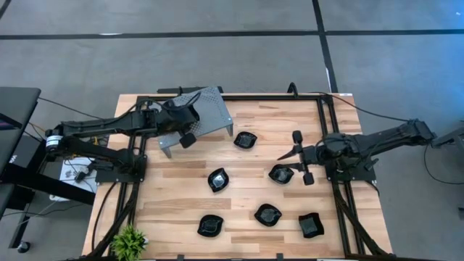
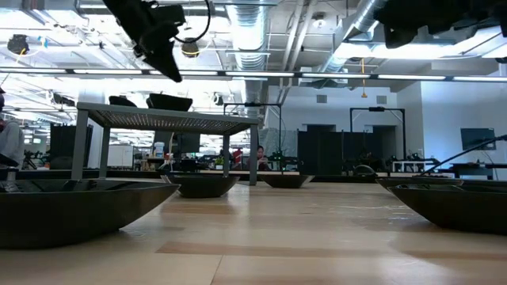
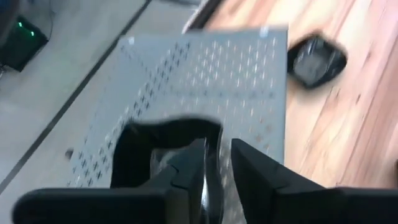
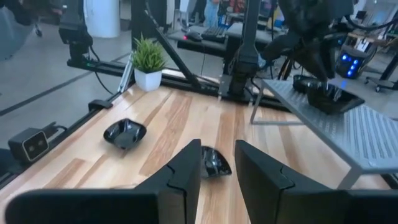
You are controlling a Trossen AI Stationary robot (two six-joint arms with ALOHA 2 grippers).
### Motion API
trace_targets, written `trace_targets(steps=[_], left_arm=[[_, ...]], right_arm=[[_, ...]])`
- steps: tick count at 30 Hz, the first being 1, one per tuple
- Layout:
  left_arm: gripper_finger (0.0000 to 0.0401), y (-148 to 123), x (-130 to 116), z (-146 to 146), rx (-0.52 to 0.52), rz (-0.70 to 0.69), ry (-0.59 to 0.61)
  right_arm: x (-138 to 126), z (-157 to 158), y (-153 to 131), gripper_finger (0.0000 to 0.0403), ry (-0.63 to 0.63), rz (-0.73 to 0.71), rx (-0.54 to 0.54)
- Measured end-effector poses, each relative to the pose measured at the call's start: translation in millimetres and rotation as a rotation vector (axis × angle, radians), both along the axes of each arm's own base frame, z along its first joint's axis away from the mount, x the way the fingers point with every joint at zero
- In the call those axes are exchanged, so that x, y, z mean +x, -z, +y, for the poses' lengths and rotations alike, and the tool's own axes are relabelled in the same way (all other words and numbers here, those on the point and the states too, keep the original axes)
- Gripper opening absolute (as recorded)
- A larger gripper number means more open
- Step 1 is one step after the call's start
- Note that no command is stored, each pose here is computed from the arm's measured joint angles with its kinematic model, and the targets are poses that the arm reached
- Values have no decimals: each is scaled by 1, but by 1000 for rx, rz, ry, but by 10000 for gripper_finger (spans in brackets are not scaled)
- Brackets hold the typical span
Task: Pick & Place Mini shaped plates
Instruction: Stack the black distorted square plate on top of the black distorted square plate on the shelf
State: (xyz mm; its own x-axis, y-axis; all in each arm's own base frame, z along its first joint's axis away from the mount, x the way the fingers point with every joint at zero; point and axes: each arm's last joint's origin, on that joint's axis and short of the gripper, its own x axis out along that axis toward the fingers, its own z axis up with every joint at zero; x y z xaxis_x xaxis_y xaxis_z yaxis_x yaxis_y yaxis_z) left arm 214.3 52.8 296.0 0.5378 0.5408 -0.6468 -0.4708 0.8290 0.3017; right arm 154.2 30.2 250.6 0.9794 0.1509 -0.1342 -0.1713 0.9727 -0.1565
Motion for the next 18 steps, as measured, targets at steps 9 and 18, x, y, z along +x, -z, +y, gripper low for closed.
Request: trace_targets(steps=[9,18], left_arm=[[87,-29,33,-44,-107,-424,364],[78,10,58,-110,-204,-416,591]], right_arm=[[16,3,7,93,2,17,-8],[32,-1,18,93,41,60,-23]])
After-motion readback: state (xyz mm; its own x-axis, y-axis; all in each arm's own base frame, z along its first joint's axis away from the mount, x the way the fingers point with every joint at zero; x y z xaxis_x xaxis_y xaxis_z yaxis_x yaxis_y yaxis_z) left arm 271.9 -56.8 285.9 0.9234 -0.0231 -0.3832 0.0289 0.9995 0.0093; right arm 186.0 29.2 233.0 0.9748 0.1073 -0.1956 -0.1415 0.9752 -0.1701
